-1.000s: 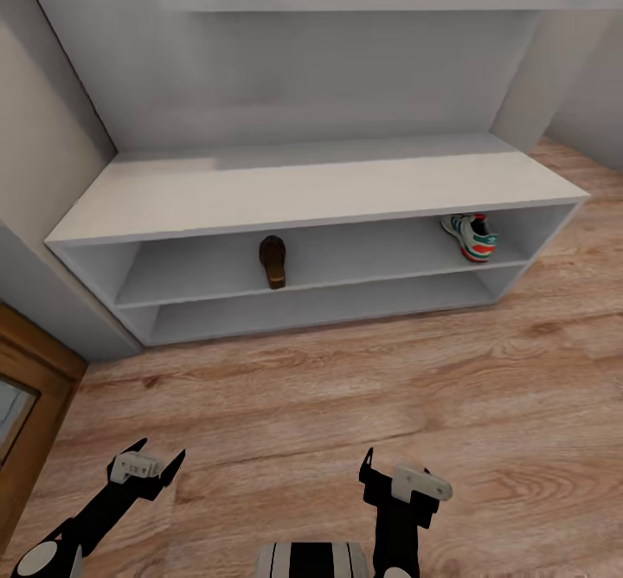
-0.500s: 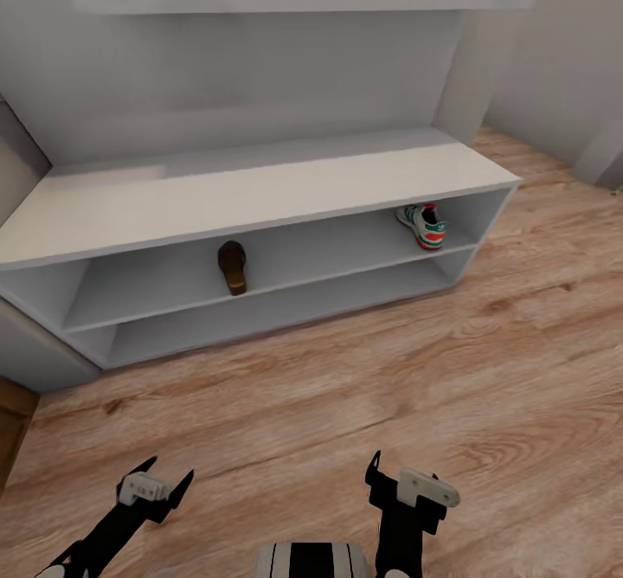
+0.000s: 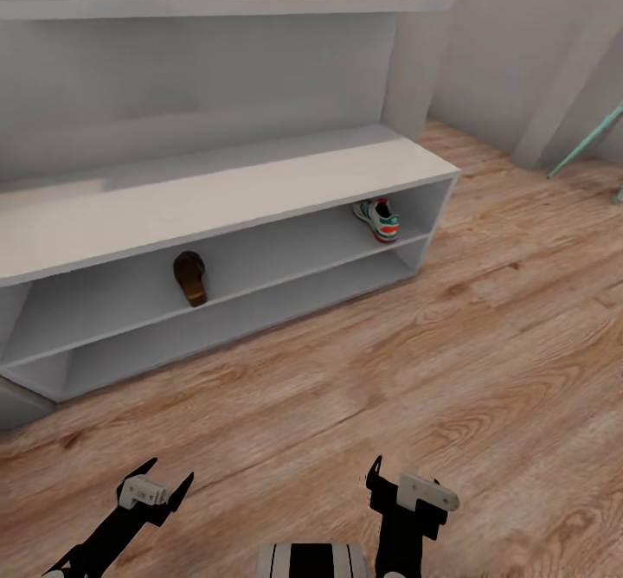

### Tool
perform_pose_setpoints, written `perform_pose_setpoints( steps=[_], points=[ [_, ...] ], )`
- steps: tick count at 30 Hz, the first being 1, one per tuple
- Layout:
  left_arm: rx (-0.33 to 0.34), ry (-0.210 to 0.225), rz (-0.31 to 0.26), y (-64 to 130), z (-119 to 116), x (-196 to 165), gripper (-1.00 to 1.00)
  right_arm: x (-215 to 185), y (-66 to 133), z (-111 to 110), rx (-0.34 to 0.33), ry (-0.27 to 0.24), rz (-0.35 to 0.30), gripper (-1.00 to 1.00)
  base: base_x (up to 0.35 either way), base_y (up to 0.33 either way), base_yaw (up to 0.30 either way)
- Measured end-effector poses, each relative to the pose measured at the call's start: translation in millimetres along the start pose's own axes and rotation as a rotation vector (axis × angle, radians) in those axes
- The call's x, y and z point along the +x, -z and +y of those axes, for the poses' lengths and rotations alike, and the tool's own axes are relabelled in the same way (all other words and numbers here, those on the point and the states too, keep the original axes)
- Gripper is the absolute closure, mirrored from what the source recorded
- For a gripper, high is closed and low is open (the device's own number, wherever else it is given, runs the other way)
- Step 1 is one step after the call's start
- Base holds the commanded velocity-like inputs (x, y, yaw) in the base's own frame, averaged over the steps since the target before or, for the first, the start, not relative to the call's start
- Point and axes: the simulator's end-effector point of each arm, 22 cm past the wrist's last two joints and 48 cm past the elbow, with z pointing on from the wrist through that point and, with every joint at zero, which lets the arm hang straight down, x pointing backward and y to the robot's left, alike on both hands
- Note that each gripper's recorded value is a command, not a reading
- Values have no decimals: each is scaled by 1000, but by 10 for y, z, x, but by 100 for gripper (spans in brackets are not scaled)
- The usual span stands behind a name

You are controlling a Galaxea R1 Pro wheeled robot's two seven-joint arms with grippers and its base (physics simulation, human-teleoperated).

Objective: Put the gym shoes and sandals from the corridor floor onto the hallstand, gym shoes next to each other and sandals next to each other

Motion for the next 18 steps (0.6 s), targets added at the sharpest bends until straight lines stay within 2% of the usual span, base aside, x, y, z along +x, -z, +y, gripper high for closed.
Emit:
perform_pose_setpoints(
  steps=[18],
  points=[
    [1, -2, -8, 3, -3, -28, -100, -10, -4, -27, 4, 3, -6, -100, 0, 0, -288]
  ],
)
